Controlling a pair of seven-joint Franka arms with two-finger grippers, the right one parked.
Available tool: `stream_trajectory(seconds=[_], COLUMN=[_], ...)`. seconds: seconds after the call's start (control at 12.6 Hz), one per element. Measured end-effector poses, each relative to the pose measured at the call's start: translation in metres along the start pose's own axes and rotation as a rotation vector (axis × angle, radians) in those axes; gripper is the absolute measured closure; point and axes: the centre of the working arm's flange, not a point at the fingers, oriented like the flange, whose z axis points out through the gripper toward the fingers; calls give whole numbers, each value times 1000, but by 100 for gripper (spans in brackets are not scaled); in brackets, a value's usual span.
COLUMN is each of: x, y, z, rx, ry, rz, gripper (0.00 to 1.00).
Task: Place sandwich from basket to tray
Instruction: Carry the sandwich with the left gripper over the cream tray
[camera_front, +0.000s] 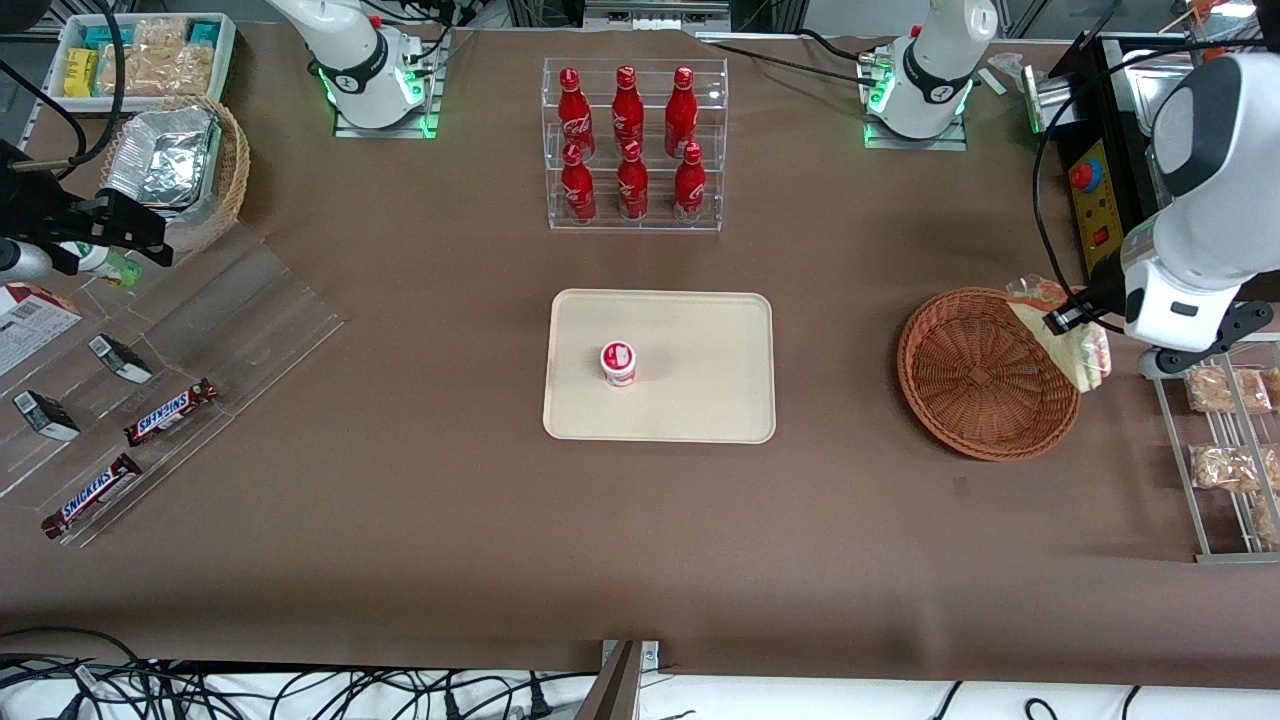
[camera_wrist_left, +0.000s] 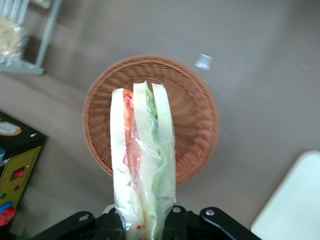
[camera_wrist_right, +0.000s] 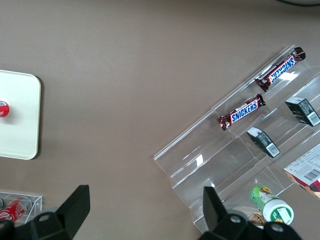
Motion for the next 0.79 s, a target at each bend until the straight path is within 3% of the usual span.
stream_trajectory(seconds=[0.47,0.79], x=[-60,-117], y=[93,181], z=[-25,-11], rx=[-53,-108], ry=[-27,-16], rz=[340,524], gripper=[81,81])
